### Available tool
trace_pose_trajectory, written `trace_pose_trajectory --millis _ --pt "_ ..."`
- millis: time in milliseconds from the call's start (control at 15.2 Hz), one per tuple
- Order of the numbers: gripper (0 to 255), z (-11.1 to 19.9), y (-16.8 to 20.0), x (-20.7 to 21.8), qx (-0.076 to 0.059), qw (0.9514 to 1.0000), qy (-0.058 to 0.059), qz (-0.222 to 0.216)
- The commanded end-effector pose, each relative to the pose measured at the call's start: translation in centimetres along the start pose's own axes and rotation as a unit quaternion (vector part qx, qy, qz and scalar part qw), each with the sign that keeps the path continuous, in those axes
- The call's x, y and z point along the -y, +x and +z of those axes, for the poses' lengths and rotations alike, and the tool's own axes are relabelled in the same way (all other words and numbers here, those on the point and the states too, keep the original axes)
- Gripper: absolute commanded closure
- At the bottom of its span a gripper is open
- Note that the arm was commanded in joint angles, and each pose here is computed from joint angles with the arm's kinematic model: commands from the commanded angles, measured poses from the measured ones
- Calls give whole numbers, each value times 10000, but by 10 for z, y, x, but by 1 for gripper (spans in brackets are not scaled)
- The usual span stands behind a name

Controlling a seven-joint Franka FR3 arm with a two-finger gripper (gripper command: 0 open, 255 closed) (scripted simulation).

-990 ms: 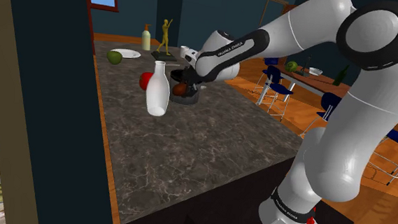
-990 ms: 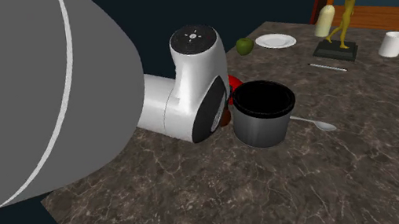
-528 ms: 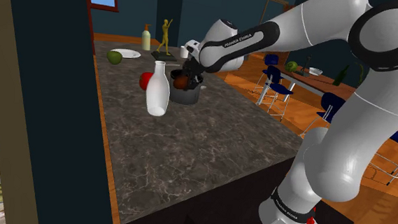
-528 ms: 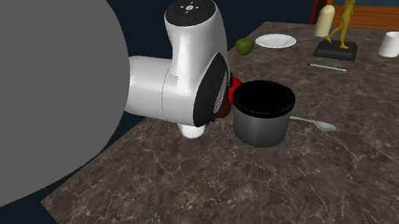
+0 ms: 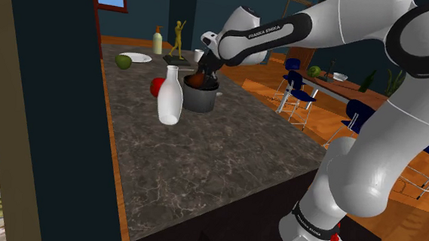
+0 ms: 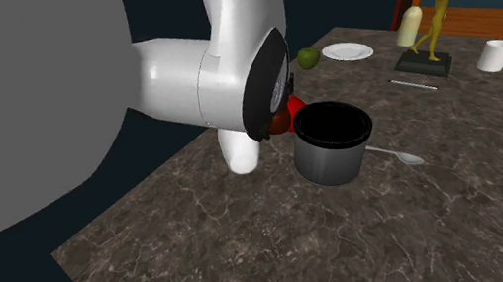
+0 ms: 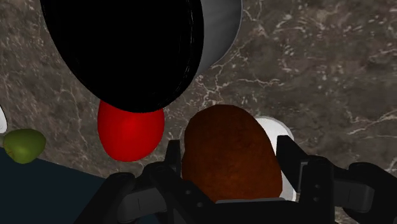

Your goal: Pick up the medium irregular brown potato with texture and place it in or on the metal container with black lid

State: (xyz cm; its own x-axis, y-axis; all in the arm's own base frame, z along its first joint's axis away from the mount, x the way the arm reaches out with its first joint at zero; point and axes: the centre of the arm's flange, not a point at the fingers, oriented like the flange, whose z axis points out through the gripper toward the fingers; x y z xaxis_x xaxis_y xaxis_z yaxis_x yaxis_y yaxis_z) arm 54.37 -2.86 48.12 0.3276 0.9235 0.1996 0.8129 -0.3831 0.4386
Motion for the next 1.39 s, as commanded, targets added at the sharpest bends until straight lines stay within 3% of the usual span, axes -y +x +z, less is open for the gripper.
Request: trace_pose_trajectory --millis 0,462,1320 --pt "255 -10 3 -5 1 10000 1 0" --pt "255 -42 11 -21 1 10000 1 0" --pt "255 1 -81 -142 1 10000 1 0"
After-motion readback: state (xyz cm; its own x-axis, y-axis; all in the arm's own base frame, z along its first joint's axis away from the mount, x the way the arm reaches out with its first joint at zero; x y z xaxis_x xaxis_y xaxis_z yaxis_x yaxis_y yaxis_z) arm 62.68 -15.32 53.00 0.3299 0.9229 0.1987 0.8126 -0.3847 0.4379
